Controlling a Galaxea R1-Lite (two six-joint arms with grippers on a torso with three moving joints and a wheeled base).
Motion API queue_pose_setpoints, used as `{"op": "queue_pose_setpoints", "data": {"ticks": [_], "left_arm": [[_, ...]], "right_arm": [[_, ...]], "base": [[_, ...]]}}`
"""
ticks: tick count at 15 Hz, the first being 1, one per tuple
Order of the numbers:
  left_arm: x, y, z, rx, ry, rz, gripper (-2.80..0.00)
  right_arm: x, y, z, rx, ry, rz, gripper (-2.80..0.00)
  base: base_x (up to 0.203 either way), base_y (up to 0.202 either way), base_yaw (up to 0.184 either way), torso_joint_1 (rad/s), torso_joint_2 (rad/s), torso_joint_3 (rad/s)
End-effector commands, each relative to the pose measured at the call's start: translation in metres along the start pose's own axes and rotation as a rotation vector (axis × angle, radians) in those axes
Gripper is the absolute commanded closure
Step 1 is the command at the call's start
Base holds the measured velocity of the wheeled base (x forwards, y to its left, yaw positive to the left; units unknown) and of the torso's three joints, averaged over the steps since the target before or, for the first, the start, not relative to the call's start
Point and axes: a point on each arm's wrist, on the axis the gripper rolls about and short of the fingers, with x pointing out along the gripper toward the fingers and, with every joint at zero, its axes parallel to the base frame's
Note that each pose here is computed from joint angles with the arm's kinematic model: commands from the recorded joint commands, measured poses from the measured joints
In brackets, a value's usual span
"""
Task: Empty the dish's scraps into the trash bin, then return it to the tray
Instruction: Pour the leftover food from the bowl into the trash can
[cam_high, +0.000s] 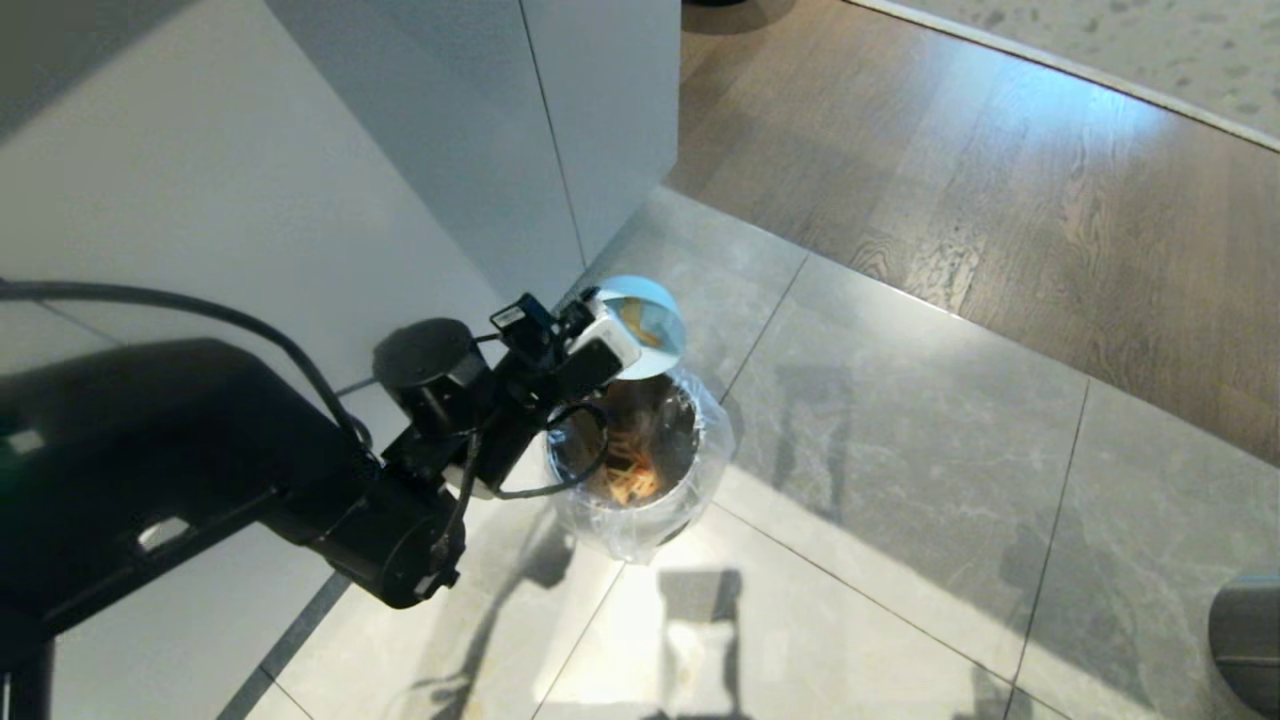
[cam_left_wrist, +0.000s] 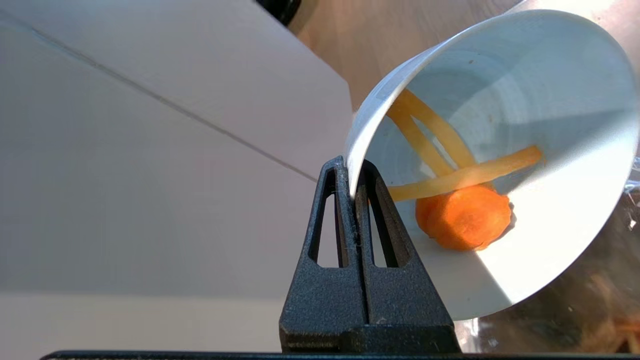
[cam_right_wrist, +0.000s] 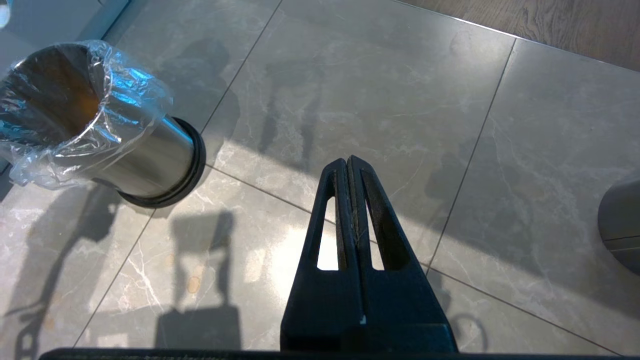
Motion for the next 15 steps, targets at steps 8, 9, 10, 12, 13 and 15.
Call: {"op": "queue_pose_setpoints", "data": {"ticks": [8,9,10,12,13,15], "left_arm": [[0.002,0.014,0.025,0.297,-0.064,0.095,0.0],[0.002,0.014,0.024,0.305,-0.063,0.093,0.0],[0.001,0.013,0.023,0.329,-0.061,0.088,0.0],[0.002,0.01,0.021,0.405,-0.051,0.083,0.0],[0.002,0.011,0.021,0.411,-0.05,0.088,0.0],[0.001,0.012,0.021,0.414,-0.045,0.085,0.0]], "right_arm": [[0.0,0.0,0.0,0.001,-0.002,0.0,0.0],[0.0,0.0,0.0,0.0,0.0,0.0,0.0],[0.0,0.0,0.0,0.001,-0.002,0.0,0.0],[0.0,0.0,0.0,0.0,0.0,0.0,0.0],[0.0,0.0,0.0,0.0,0.0,0.0,0.0],[0.0,0.0,0.0,0.001,-0.002,0.0,0.0]], "base": [[0.0,0.0,0.0,0.0,0.0,0.0],[0.0,0.0,0.0,0.0,0.0,0.0],[0.0,0.0,0.0,0.0,0.0,0.0],[0.0,0.0,0.0,0.0,0.0,0.0],[0.0,0.0,0.0,0.0,0.0,0.0],[0.0,0.0,0.0,0.0,0.0,0.0]]}}
